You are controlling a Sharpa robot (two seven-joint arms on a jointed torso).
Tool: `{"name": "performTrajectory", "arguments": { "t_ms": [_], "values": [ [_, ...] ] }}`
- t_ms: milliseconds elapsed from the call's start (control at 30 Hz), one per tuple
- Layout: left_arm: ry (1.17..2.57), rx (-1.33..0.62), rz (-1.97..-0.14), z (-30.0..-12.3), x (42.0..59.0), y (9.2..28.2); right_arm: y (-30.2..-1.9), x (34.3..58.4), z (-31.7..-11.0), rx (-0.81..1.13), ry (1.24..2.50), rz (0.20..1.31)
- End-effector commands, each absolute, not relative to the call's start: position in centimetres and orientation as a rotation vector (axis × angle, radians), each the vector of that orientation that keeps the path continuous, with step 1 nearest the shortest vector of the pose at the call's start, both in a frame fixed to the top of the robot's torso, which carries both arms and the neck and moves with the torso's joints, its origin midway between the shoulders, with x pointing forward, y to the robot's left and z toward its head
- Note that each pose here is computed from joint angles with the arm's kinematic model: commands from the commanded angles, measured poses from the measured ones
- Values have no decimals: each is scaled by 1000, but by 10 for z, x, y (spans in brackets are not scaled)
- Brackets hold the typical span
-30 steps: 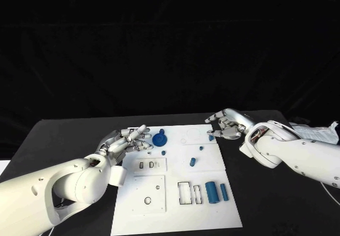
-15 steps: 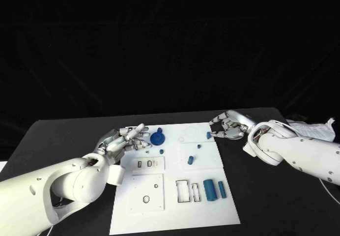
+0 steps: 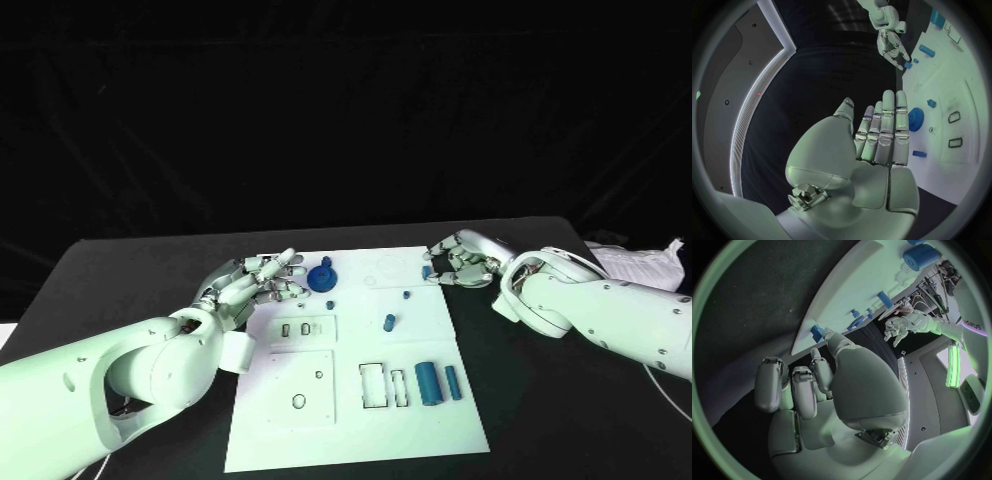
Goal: Assemble the parts on the task board
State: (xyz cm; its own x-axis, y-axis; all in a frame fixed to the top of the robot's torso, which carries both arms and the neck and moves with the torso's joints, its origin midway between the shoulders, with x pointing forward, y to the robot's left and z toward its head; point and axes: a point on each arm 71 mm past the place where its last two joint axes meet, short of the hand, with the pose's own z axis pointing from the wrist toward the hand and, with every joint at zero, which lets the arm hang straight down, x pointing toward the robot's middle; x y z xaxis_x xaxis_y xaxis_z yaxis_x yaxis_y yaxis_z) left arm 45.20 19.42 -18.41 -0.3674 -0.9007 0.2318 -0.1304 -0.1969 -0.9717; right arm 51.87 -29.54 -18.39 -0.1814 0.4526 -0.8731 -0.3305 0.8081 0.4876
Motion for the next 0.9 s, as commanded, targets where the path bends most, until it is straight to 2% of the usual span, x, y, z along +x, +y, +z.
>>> {"name": "performTrajectory", "arguments": {
  "t_ms": [33,900],
  "values": [
    [1453,-1215,-1653,-183,451,192,-293,519,-187,72,1635,701],
    [1452,-1217,-1645,-183,452,193,-288,523,-197,67,1650,691]
  ]
}}
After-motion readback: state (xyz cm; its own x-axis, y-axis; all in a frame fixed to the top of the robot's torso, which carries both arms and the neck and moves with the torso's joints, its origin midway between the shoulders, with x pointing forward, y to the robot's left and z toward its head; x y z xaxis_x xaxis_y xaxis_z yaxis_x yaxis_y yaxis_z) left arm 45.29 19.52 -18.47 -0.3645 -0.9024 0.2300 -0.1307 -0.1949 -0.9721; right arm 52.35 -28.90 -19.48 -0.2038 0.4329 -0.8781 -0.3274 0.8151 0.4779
